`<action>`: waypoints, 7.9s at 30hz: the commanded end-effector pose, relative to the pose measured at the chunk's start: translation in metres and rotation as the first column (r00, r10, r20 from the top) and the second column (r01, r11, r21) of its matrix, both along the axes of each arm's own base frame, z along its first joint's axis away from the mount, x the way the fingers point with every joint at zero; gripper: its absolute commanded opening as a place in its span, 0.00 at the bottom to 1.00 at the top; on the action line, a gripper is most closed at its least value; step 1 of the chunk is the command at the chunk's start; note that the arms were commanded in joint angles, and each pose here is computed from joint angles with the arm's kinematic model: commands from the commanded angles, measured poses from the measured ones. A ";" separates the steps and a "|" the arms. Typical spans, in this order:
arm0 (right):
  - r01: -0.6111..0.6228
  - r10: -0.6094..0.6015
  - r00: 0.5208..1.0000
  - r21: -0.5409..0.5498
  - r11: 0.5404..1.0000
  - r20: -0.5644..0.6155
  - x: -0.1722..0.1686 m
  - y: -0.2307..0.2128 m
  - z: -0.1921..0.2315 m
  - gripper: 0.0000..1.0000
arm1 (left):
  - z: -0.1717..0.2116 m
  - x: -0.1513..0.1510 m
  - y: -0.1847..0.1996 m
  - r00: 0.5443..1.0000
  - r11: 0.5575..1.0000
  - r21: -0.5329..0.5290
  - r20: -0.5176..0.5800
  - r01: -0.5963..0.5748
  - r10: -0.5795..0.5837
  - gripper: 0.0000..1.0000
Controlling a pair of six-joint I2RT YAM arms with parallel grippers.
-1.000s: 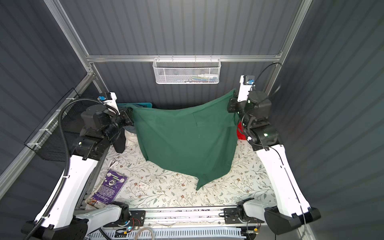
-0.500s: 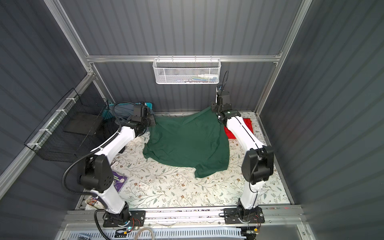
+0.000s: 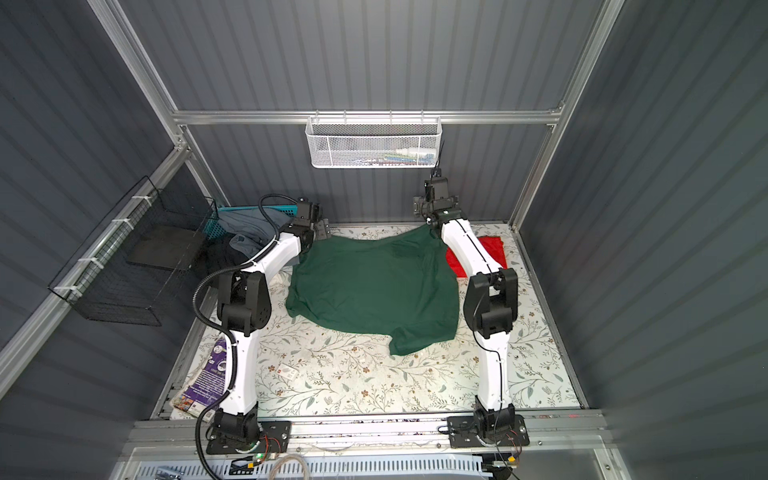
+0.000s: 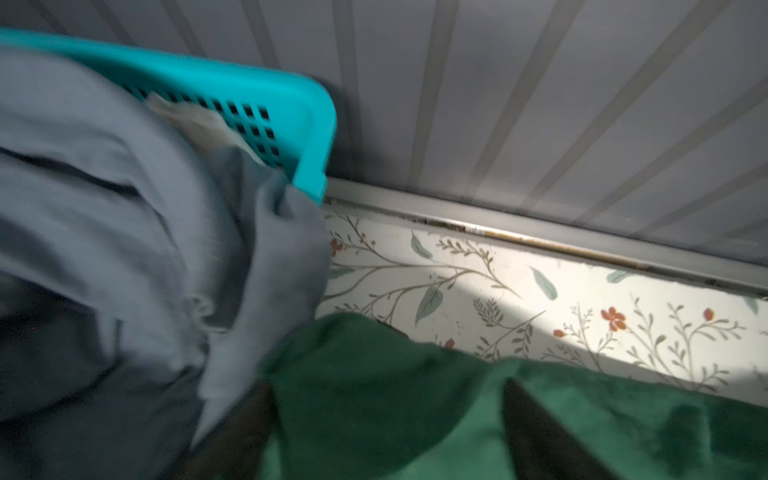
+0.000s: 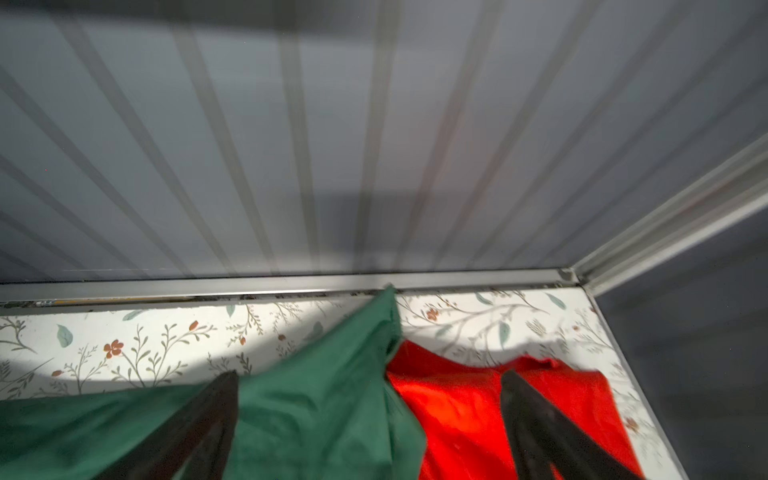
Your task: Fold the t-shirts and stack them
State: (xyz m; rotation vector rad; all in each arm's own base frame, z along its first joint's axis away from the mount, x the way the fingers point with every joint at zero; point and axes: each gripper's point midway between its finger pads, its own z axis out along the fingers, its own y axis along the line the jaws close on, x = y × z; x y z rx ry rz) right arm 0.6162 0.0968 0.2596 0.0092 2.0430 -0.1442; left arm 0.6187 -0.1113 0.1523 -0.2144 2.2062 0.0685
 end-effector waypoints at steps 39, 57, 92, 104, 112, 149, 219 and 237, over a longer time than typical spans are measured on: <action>0.342 -0.016 0.737 0.353 0.871 -0.676 -0.362 -0.031 -0.226 0.50 | -0.083 -0.296 0.050 0.914 0.963 -0.213 -0.399 -0.164 0.067 0.86; 0.374 -0.037 0.731 0.355 0.857 -0.681 -0.350 -0.029 -0.239 0.15 | -0.120 -0.294 0.059 0.885 0.963 -0.183 -0.456 -0.195 0.093 0.66; 0.430 -0.179 0.712 0.220 0.876 -0.679 -0.383 -0.063 -0.163 0.00 | -0.075 -0.288 0.042 0.919 0.928 -0.335 -0.393 -0.164 0.020 0.66; 0.416 -0.149 0.725 0.256 0.872 -0.672 -0.379 -0.057 -0.162 0.00 | -0.111 -0.332 0.038 0.865 0.912 -0.362 -0.502 -0.192 -0.017 0.49; 0.420 -0.148 0.723 0.260 0.869 -0.674 -0.379 -0.057 -0.167 0.00 | -0.121 -0.332 0.036 0.852 0.911 -0.364 -0.522 -0.195 -0.026 0.48; 0.431 -0.228 0.747 0.194 0.881 -0.625 -0.380 -0.075 -0.144 0.00 | -0.070 -0.317 0.072 0.884 0.977 -0.145 -0.461 -0.157 0.074 0.00; 0.292 -0.077 0.853 0.350 0.890 -0.516 -0.350 -0.035 -0.096 0.84 | -0.003 -0.311 0.077 0.944 0.957 -0.202 -0.296 -0.209 0.144 0.95; 0.234 0.036 0.869 0.473 0.849 -0.493 -0.107 -0.032 -0.123 0.54 | -0.042 -0.160 0.007 0.958 0.934 -0.350 -0.286 -0.076 -0.029 0.91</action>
